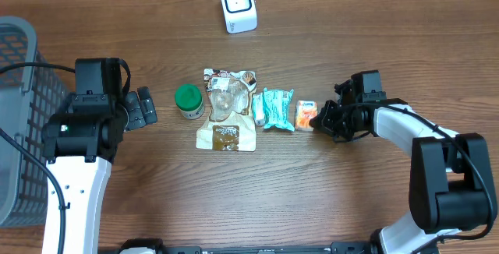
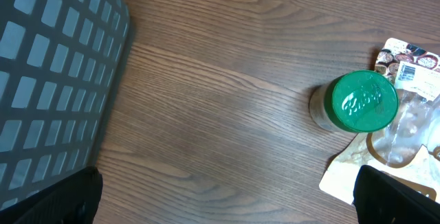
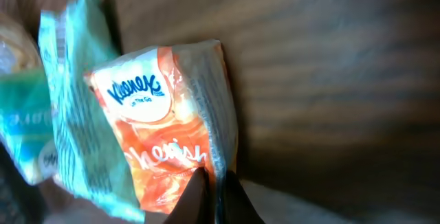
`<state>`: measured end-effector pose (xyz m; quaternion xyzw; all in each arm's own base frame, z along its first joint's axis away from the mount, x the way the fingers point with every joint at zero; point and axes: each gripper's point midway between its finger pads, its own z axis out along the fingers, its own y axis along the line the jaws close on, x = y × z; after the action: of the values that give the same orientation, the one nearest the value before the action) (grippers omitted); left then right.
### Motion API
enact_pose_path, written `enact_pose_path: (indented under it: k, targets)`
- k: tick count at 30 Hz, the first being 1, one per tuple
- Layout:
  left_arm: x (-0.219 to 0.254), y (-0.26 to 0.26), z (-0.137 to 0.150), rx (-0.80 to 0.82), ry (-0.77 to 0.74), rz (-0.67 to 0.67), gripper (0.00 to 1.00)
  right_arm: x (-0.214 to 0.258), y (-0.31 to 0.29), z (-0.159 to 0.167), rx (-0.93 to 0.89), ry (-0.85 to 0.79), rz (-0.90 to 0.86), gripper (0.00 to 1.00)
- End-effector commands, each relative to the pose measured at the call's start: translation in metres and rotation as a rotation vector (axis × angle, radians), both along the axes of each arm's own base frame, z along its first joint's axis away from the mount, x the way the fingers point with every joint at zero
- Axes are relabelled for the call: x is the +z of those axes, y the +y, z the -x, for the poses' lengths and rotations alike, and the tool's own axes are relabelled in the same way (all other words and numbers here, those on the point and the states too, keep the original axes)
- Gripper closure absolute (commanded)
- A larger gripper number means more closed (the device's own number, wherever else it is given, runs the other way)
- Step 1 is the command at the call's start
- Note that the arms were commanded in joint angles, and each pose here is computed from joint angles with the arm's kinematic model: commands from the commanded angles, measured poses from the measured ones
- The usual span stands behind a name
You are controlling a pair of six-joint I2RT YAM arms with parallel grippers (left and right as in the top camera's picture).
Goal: Scan the item barcode
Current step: 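Swing the right gripper left and grasp the orange tissue pack, then lift the tissue pack and carry it up to the white scanner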
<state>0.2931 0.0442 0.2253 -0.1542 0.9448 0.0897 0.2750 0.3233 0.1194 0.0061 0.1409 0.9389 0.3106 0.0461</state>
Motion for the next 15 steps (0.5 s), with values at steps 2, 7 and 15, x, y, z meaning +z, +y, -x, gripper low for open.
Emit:
enact_pose_path:
  k: [2, 7, 15]
  targets:
    - [0.000, 0.003, 0.000, -0.005, 0.006, -0.021, 0.00, 0.062, 0.035, 0.008, 0.190, -0.144, -0.372, 0.96]
    - [0.000, 0.003, 0.000, -0.005, 0.006, -0.021, 0.00, 0.140, 0.027, 0.006, 0.220, -0.292, -0.677, 0.96]
    - [0.000, 0.003, 0.000, -0.005, 0.006, -0.021, 0.00, 0.183, 0.015, 0.014, 0.177, -0.221, -0.925, 0.96]
